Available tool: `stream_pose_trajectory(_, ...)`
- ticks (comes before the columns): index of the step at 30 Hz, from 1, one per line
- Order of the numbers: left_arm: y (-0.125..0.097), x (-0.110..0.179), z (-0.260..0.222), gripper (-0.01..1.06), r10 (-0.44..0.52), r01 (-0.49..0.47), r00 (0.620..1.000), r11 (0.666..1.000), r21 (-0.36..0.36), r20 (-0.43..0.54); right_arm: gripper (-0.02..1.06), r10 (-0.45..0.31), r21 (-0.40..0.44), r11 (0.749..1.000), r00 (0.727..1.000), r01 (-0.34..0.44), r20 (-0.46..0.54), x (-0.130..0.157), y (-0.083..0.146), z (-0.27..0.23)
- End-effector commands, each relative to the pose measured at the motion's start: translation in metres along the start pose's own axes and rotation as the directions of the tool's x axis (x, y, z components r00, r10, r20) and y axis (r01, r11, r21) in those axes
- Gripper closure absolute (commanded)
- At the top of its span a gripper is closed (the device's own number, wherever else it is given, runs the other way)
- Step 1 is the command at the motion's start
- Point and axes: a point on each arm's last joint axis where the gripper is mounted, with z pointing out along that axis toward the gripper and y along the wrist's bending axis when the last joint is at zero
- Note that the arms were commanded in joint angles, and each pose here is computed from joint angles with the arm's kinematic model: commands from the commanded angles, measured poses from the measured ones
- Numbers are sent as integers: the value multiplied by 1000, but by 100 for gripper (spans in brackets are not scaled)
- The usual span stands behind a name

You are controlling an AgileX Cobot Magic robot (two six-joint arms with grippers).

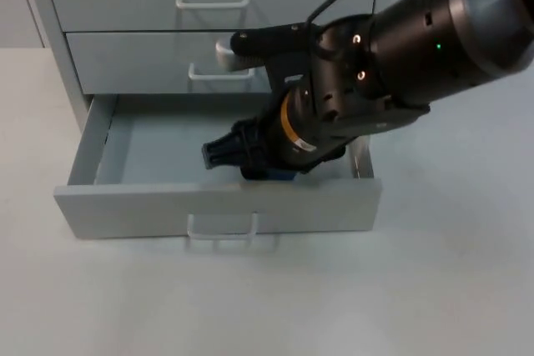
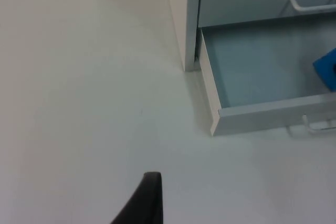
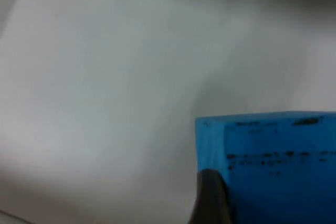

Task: Open the drawer with the left hand, place the block into the drawer with the right hand, then close the drawer with the left hand.

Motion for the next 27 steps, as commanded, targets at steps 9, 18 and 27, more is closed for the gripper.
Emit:
stream_pose_trajectory(9,0,0,0,0,-2,2,1000,1000,-3,9,-1,-34,-41,998,996,37,81,-23,7,-28)
stream_pose_trajectory(18,0,0,0,0,-2,2,1000,1000,-3,11,-1,-104,-89,990,990,112,91,-34,22,-115)
stream_pose_trajectory(27,0,0,0,0,-2,2,1000,1000,-3,7,-1,-169,-115,979,985,167,-9,-1,-10,-159)
